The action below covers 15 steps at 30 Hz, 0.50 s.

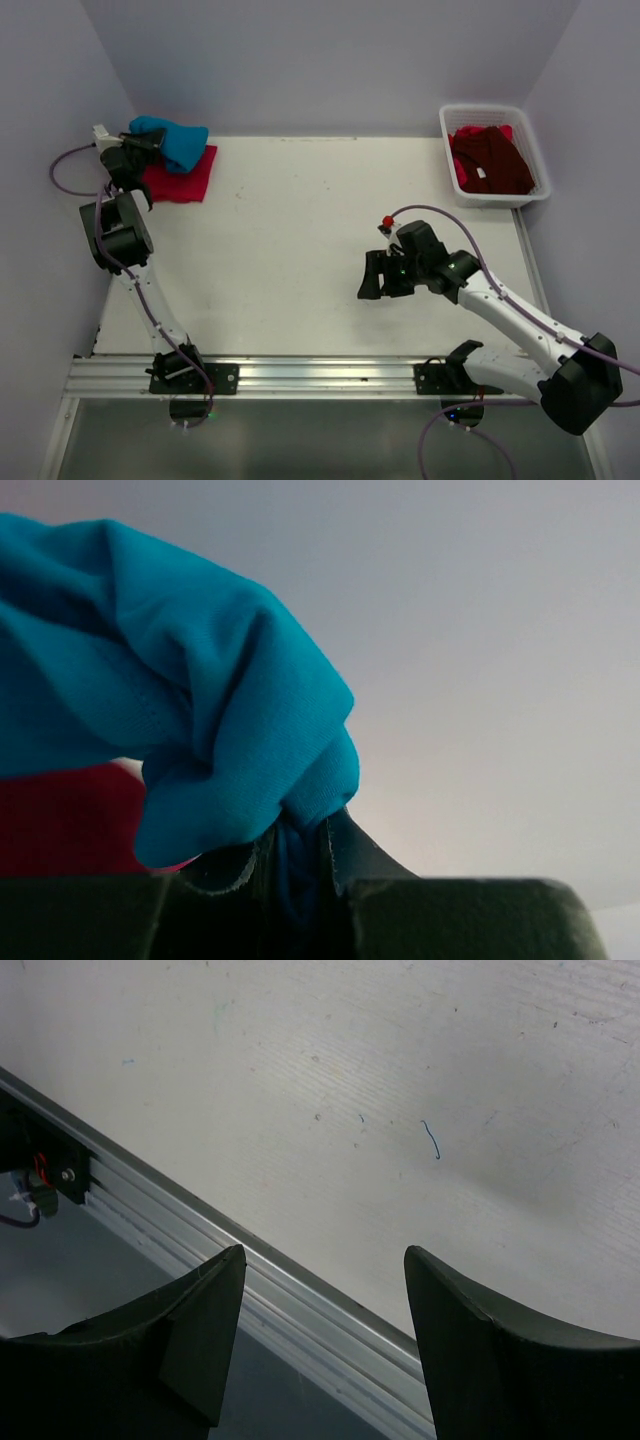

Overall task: Fold and stack the t-shirts
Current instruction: Neatly place the folded tshirt to the corner

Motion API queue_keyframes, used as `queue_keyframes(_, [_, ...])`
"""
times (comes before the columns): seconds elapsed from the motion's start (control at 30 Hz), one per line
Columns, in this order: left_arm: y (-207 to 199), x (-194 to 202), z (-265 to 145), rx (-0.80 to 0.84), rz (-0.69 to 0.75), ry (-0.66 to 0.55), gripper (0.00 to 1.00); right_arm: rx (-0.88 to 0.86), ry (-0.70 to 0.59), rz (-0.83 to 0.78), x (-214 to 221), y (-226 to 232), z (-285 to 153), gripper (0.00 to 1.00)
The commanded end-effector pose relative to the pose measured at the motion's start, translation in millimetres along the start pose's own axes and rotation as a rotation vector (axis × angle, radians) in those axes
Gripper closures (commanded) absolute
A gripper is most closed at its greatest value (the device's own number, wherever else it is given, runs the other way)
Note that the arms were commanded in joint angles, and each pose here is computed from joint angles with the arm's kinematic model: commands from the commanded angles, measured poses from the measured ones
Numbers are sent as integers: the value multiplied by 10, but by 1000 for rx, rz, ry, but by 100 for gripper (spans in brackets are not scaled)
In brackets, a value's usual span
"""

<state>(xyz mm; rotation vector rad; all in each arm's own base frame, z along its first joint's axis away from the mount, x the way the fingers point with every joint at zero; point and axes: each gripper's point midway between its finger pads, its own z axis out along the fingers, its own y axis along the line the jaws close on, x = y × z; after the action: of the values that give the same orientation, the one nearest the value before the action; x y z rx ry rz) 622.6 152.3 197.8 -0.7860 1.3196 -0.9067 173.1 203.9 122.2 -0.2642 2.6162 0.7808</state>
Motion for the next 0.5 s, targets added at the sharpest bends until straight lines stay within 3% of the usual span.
queue_keyframes(0.0, [514,214,-193,-79,11,29,100,-11,-3,-5,-12,20,42,32])
queue_keyframes(0.2, [1129,592,-465,-194,-31,67,100,-15,-2,-3,-15,35,40,32])
queue_keyframes(0.47, [1119,508,-545,-266,6,36,100,-16,-1,-2,-5,30,47,32])
